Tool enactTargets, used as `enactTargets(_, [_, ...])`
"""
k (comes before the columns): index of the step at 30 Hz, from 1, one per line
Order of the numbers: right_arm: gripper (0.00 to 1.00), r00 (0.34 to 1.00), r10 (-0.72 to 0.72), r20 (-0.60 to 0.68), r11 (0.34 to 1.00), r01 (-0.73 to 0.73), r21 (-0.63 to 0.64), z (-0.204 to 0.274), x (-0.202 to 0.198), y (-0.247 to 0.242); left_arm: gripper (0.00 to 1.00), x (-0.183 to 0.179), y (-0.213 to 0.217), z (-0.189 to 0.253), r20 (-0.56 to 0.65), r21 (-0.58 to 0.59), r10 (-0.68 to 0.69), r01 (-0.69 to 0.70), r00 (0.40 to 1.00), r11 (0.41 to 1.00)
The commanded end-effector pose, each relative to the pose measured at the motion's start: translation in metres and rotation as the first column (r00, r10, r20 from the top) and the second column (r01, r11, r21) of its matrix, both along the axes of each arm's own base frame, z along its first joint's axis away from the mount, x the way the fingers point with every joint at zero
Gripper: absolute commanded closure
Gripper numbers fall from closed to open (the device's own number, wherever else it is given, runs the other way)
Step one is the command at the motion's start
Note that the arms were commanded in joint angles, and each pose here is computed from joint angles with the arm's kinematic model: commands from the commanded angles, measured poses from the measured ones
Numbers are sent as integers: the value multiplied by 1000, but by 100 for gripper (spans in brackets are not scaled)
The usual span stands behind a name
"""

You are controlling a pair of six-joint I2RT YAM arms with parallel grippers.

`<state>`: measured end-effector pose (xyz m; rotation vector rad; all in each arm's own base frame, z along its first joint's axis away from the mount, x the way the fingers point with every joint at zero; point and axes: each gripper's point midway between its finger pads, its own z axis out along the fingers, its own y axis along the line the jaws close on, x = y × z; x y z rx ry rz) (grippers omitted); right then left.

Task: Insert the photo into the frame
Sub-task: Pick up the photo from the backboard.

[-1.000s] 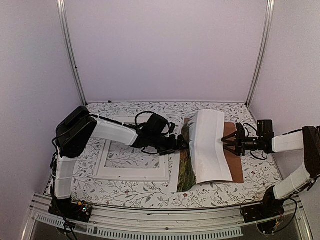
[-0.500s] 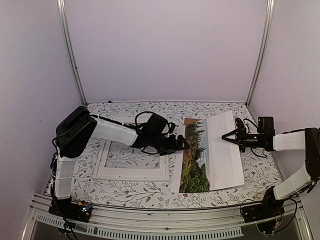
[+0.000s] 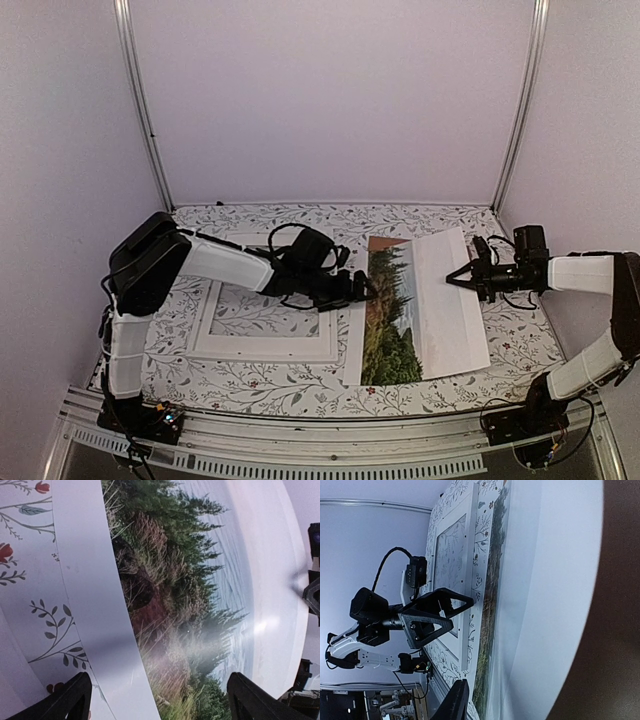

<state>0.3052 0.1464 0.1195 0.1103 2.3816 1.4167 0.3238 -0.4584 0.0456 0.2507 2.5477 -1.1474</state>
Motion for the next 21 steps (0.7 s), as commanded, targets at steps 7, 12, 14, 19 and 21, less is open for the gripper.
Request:
enactTargets(7, [92, 999, -32, 37, 994, 35, -103, 9, 12, -10, 3, -1, 30, 0, -17, 90, 28, -26, 999, 996])
enactTargets(12, [100, 997, -20, 71, 992, 29, -124, 28, 19, -11, 1, 6, 44, 31, 49, 86, 44, -48, 998, 995])
enactTargets(14, [100, 996, -18, 88, 992, 29, -123, 41, 23, -11, 0, 10, 59, 43, 86, 100, 66, -74, 994, 992])
enactTargets(19, [100, 986, -46, 158, 990, 67, -127, 89, 33, -13, 0, 19, 90, 84, 203, 128, 107, -135, 973, 983])
enactTargets(21, [100, 980, -69, 185, 987, 94, -133, 108, 38, -12, 0, 20, 92, 104, 253, 124, 101, -136, 962, 983])
